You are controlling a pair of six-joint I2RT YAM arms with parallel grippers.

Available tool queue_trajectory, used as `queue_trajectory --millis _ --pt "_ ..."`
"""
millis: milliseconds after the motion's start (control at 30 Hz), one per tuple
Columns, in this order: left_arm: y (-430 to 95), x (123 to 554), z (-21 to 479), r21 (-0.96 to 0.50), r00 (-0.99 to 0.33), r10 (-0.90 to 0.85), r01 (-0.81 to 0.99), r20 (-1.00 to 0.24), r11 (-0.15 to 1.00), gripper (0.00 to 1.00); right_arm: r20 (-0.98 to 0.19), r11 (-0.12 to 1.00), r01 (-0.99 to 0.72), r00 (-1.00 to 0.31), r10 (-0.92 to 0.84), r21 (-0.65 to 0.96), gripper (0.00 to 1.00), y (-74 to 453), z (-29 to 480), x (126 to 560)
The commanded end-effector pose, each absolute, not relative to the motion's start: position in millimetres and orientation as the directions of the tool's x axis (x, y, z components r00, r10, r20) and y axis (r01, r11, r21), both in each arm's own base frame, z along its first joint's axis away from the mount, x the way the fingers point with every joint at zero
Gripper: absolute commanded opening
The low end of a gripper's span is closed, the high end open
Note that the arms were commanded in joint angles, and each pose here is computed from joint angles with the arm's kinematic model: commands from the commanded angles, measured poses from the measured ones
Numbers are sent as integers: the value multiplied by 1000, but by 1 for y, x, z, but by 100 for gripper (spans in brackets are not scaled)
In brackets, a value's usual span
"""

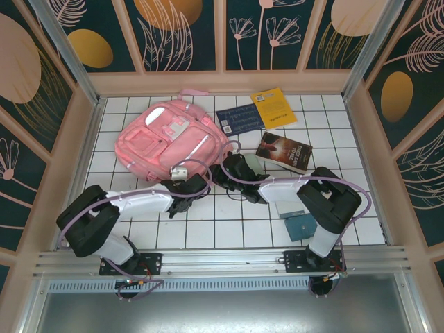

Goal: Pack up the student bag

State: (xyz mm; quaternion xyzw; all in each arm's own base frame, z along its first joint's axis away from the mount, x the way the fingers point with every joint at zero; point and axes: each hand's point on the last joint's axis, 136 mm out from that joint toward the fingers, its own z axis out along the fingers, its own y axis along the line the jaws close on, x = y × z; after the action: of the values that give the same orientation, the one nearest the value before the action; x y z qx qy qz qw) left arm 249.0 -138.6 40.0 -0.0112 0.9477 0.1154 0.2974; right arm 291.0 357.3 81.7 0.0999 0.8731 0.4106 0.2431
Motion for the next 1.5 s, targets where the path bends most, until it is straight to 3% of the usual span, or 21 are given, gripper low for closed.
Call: queue_trajectory --millis 0,367,433,533,967,1467 --pt "-152 248 48 131 -815 38 -47 -578 990 0 -336 629 -37 -869 363 776 33 365 80 294" --pt "-167 243 59 0 -804 16 20 -595 1000 0 -289 635 3 -889 356 773 35 380 69 301" --pt "-167 243 58 5 -804 22 24 -594 1000 0 -283 631 9 -889 360 776 28 382 69 305" --pt "-166 243 60 13 -803 30 27 -596 1000 0 -280 626 14 -886 368 780 0 382 70 311" --pt "-127 246 63 49 -832 -81 -128 -549 990 0 -476 732 -3 -761 440 681 0 319 102 336" --pt "-51 258 60 111 -815 -261 -366 -517 924 0 -508 730 -29 -736 447 683 0 288 112 348"
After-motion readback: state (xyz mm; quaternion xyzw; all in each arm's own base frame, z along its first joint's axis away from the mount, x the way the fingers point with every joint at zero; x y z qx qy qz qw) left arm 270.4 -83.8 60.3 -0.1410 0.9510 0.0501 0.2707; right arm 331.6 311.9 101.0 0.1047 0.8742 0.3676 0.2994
